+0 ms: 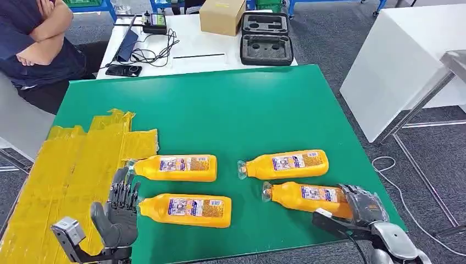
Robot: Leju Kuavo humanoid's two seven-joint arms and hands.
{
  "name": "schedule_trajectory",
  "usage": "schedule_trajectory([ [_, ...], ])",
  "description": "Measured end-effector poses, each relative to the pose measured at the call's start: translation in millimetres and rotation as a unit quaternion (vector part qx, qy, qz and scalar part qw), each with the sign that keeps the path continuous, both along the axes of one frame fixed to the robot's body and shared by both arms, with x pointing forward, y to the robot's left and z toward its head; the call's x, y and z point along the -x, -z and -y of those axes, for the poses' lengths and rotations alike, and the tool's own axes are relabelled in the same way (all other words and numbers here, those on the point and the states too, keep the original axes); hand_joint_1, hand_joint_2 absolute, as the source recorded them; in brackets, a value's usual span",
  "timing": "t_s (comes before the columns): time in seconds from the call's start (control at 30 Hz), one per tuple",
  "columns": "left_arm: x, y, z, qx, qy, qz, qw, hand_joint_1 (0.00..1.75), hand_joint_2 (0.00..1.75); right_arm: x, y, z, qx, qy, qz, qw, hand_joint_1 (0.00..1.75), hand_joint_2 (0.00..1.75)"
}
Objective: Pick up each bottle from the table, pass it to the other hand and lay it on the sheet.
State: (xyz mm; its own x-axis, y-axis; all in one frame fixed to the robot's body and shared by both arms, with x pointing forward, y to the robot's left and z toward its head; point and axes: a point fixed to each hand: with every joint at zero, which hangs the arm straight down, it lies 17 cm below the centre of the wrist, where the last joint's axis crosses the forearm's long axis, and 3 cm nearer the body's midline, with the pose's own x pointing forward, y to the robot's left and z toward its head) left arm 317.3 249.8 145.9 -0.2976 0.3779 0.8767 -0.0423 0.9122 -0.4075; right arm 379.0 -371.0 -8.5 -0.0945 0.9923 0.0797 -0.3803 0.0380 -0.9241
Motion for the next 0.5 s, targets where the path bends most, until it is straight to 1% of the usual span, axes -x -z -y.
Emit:
schedule_trajectory([
  [0.17,0.1,-0.8,0.8,0.001,0.003,0.002,1.000,0.00,0.00,1.5,-1.3,0.6,-0.017,0.001,0.000,1.000,1.75,1.75],
  [0.23,0.5,-2.1,0.2,0.005,0.003,0.006,1.000,0.00,0.00,7.5,-7.1,-8.6,-0.051,-0.004,0.010,0.999,1.75,1.75],
  [0.27,0.9,-2.9,-0.6,0.006,0.001,0.008,1.000,0.00,0.00,13.7,-11.9,-18.8,-0.082,-0.014,0.014,0.996,1.75,1.75],
  [0.3,1.4,-3.2,-1.9,0.006,-0.001,0.010,1.000,0.00,1.75,19.9,-21.4,-33.9,-0.125,-0.030,0.020,0.992,1.75,1.75],
  [0.37,2.4,-3.8,-4.9,0.006,-0.005,0.013,1.000,0.00,1.75,33.2,-43.8,-67.3,-0.216,-0.067,0.031,0.974,1.75,1.75],
  [0.4,2.9,-3.8,-7.3,0.005,-0.009,0.015,1.000,0.00,1.75,37.5,-66.1,-83.7,-0.275,-0.089,0.048,0.956,1.75,1.75],
  [0.43,3.3,-3.3,-8.4,0.005,-0.011,0.014,1.000,0.00,1.75,38.7,-85.4,-90.7,-0.312,-0.103,0.065,0.942,1.75,1.75],
  [0.47,3.7,-2.9,-9.1,0.003,-0.012,0.014,1.000,0.00,1.75,37.9,-104.1,-93.5,-0.335,-0.113,0.083,0.932,1.75,1.75],
  [0.5,4.0,-2.7,-8.8,0.003,-0.012,0.013,1.000,0.00,1.75,36.3,-117.6,-92.8,-0.344,-0.118,0.096,0.926,1.75,1.75],
])
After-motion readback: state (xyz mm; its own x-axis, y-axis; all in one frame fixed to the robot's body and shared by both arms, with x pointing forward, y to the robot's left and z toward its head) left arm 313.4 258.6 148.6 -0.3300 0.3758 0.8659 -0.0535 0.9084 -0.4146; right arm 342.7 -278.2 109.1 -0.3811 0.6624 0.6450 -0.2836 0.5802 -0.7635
